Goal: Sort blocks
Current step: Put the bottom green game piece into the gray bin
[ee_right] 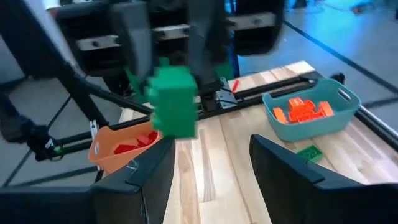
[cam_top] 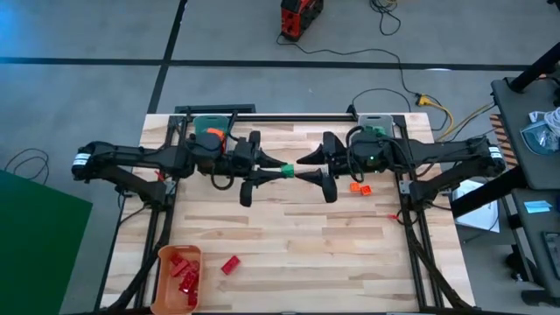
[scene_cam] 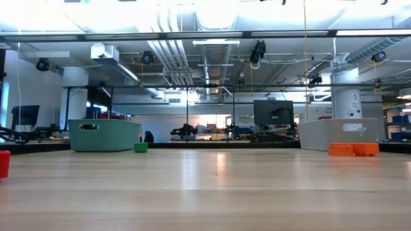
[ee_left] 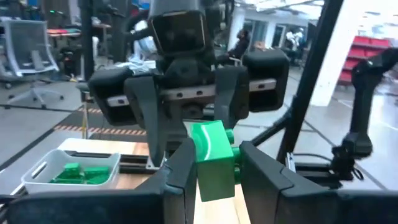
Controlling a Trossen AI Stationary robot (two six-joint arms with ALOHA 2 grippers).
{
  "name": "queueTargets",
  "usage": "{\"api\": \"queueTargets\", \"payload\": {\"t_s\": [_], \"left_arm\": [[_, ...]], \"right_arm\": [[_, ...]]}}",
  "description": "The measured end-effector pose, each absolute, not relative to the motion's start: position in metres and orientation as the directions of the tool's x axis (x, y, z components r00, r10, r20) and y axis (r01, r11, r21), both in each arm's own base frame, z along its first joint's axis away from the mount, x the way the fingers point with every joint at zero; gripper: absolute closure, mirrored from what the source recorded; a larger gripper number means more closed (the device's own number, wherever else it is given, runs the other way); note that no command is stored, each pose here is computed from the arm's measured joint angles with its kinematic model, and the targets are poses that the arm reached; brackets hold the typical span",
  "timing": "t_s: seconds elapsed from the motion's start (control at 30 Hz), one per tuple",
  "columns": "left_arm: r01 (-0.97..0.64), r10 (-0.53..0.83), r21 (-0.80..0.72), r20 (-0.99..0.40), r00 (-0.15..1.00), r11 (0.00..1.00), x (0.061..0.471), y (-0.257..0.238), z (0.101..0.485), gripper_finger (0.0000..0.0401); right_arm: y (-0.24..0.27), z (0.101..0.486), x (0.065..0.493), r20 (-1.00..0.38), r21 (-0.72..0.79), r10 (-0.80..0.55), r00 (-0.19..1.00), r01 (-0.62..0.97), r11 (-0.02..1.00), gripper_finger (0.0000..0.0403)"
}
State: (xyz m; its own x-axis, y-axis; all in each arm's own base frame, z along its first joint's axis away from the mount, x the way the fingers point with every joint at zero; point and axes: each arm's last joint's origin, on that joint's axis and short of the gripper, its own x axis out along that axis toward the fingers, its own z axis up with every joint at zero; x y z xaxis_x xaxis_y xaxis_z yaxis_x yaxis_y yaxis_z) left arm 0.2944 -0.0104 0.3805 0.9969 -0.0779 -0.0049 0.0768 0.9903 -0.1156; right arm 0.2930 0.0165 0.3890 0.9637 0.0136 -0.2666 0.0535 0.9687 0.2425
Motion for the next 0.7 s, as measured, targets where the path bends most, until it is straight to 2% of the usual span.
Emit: {"api": "queueTargets", "payload": {"t_s": [0.13, 0.7], "left_arm": [[0.1, -0.101, -0.073, -0.009, 0.995, 0.992, 0.296, -0.0112, 0.3791, 0.0325], [0.102, -0.101, -0.025, 0.031, 0.994, 0.995, 0.2973, -0.0112, 0.3821, 0.0325]], "right_arm": [[0.0239, 0.3906, 0.2927, -0.255, 0.203, 0.039, 0.966, 0.015, 0.979, 0.0202], [0.0283, 0.3931, 0.2996, -0.197, 0.218, 0.093, 0.976, -0.048, 0.975, 0.0202]]}}
